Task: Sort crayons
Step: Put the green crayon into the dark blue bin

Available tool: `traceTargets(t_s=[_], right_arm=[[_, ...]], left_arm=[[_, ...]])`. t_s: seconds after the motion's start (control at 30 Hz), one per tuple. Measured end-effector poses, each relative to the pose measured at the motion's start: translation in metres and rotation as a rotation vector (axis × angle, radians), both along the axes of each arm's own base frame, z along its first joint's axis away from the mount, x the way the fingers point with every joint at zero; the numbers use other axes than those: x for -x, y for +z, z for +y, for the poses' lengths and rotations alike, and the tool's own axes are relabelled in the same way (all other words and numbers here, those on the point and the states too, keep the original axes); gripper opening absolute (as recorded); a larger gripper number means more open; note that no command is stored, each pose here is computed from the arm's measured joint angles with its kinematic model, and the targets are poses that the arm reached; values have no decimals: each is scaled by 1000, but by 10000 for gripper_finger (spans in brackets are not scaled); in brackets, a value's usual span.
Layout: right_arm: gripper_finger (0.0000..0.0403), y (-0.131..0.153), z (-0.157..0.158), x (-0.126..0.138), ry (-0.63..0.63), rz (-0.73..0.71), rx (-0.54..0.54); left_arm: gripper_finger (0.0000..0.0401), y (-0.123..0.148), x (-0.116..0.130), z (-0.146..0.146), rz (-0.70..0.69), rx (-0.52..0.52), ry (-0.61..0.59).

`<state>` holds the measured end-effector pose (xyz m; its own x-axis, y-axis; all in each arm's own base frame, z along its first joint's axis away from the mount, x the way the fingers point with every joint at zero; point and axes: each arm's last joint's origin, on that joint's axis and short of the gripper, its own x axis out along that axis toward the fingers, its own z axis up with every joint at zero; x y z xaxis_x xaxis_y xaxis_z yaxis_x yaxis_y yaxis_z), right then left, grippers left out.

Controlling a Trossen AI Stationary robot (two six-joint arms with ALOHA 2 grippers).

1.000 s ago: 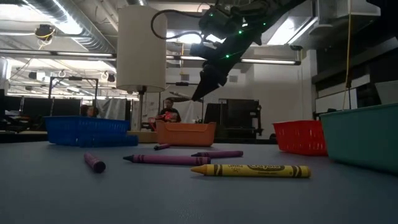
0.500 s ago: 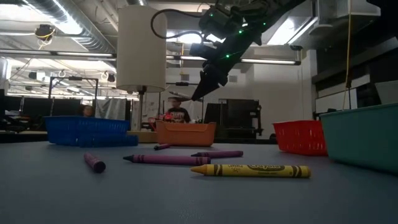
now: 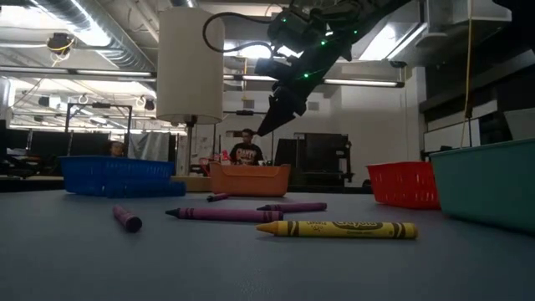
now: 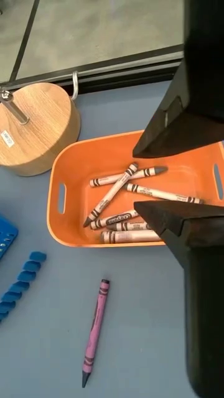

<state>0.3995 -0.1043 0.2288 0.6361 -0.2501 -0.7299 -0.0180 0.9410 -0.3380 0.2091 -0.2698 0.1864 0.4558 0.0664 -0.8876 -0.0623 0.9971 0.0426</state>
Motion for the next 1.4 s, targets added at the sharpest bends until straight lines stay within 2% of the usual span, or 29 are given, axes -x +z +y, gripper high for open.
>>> traceTargets(t_s=[0.2, 0.6, 0.83, 1.0, 1.17, 1.4], right_arm=[[119, 0, 0, 0, -1, 0, -1], [120, 0, 0, 1, -1, 7, -3], [120, -1, 0, 1, -1, 7, -3], [120, -1, 0, 1, -1, 7, -3], [120, -1, 0, 1, -1, 7, -3], [120, -1, 0, 1, -1, 7, -3]], left_arm=[[80, -14, -7, 1, 99, 21, -9], [80, -19, -20, 10, 168, 21, -90], [80, -32, -21, 18, 249, 69, -116], [80, -38, -22, 26, 260, 60, -99], [80, -47, -20, 27, 280, 114, -134], [80, -48, -20, 29, 280, 104, -132]])
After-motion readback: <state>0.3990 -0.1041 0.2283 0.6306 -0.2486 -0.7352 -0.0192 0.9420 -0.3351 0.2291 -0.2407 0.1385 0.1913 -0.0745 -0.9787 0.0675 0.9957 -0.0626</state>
